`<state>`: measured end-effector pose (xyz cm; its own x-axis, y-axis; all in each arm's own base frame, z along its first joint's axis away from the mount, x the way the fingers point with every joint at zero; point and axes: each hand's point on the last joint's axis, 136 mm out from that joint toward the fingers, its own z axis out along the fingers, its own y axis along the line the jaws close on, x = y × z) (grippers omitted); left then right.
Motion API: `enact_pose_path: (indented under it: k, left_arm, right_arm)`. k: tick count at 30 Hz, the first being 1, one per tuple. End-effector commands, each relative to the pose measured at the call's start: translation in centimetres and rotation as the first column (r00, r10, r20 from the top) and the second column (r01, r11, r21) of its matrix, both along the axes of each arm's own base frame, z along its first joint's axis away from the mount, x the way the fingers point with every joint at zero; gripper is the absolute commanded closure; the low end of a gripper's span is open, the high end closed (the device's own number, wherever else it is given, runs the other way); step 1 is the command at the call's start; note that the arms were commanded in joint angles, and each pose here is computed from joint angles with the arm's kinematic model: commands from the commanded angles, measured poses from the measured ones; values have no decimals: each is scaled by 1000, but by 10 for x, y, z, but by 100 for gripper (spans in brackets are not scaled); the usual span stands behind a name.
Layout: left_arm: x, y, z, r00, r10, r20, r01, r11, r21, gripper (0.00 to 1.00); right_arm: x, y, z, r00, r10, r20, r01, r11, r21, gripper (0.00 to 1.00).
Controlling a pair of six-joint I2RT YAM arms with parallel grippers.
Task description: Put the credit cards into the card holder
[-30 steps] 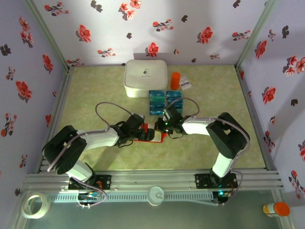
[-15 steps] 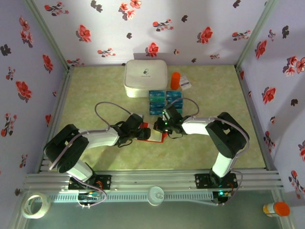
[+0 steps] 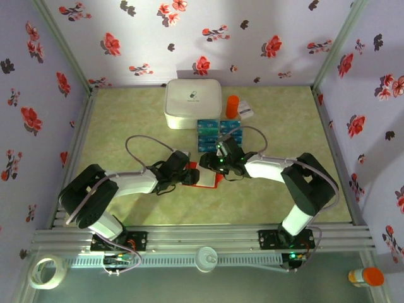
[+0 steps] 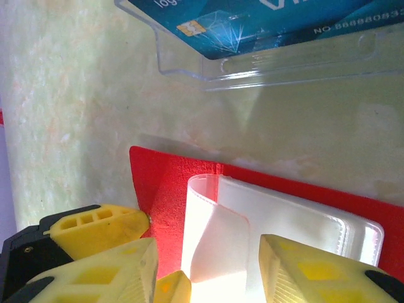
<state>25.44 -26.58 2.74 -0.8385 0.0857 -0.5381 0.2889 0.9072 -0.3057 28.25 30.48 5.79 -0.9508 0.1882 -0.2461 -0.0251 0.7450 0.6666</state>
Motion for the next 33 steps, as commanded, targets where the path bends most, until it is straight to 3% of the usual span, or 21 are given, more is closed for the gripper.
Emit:
enact_pose_path:
  k: [1,14,17,20,26,33]
  left_arm:
    - [-22,9,-32,994,-22,-108,27,999,43,32]
    - [-20,8,-20,996,-17,-89,19,1000,18,28]
    - [-14,8,-1,998,-2,-61,1,1000,-21,19]
    - [-5,15,23,999,41,-20,-43,996,-76,1]
    - [11,38,60,990,139,29,-133,978,-161,0]
    - [19,73,78,959,281,41,-263,932,-251,0]
  right_arm:
    - [0,-5,-6,1000,-23,-18,22,1000,-11,52]
    - [2,29,7,999,26,-38,-21,992,128,51]
    - [1,35,18,999,29,-32,-24,988,154,51]
    - [-1,39,28,999,25,-24,-20,984,176,48]
    - [-2,49,37,1000,15,-17,-11,977,211,44]
    - [-1,66,40,1000,14,-23,-8,974,228,42]
